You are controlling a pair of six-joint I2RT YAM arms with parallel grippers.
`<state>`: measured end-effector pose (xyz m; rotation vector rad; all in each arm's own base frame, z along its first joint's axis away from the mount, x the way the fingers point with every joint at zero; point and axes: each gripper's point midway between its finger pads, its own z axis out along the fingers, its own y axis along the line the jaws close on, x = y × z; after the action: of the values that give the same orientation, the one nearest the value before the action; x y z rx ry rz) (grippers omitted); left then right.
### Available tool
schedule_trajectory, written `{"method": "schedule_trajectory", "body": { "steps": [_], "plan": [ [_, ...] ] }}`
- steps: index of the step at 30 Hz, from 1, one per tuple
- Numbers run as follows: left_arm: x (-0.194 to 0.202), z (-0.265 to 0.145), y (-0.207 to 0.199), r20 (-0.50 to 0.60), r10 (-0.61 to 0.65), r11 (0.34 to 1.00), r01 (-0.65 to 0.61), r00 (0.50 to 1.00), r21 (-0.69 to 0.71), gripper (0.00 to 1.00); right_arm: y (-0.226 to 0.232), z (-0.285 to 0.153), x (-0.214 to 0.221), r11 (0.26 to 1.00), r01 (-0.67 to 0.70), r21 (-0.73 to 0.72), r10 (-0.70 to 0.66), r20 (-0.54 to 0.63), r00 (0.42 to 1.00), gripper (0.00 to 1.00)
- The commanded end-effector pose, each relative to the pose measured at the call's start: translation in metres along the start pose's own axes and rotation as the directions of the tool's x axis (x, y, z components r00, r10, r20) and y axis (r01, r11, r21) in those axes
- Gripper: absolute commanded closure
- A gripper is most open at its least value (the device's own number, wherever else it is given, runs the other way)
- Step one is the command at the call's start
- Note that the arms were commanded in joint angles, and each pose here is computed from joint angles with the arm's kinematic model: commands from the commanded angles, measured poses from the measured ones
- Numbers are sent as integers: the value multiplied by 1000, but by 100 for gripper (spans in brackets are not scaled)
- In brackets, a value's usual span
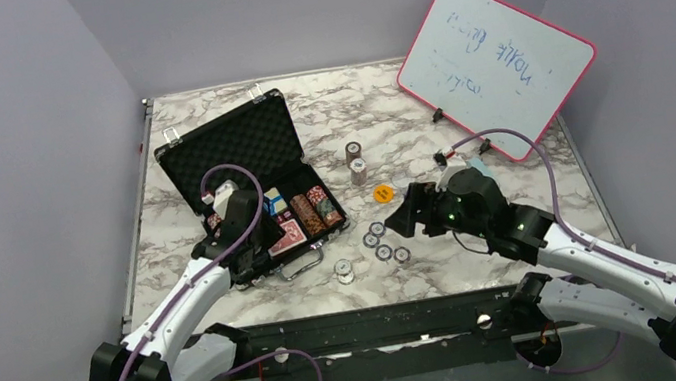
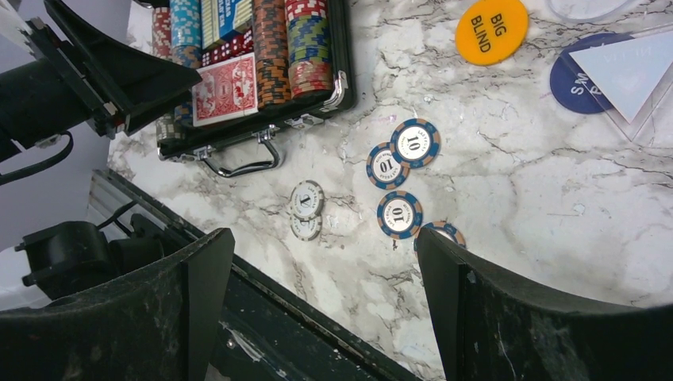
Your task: Pack up texas hold em set
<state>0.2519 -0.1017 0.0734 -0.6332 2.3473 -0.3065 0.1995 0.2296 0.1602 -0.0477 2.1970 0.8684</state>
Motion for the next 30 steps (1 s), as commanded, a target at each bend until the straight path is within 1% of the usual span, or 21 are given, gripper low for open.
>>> {"method": "schedule_trajectory", "body": {
  "steps": [1,5,7,13,16,20,24,27,30],
  "plan": [
    [-5,-2,12,0,36,997,-36,999,-66,46,-2,1,-4,1000,14,22,-14,10,1000,13],
    [1,3,18,-23,30,995,-32,999,-93,44,-4,2,-2,999,16,29,-16,3,1000,12],
    [3,5,19,-35,31,995,-35,999,-96,45,-5,2,-2,999,16,32,-16,5,1000,12],
    [3,10,9,-44,36,998,-38,998,-52,71,-6,3,-3,999,24,37,-24,7,1000,12],
    [8,14,10,-57,36,998,-39,998,-54,76,-6,3,-2,999,25,40,-25,5,1000,12],
    [15,19,14,-80,41,997,-46,996,-63,77,-7,4,-3,999,23,44,-24,5,1000,12],
    [4,14,5,-53,69,997,-71,996,-33,77,-7,5,-6,998,35,52,-36,11,999,13],
    [-16,3,-14,0,105,994,-105,995,32,71,-5,8,-15,996,51,74,-53,25,998,13],
    [-36,-11,-37,69,164,977,-171,984,128,65,-8,20,-22,989,60,135,-62,11,998,13]
  ]
}}
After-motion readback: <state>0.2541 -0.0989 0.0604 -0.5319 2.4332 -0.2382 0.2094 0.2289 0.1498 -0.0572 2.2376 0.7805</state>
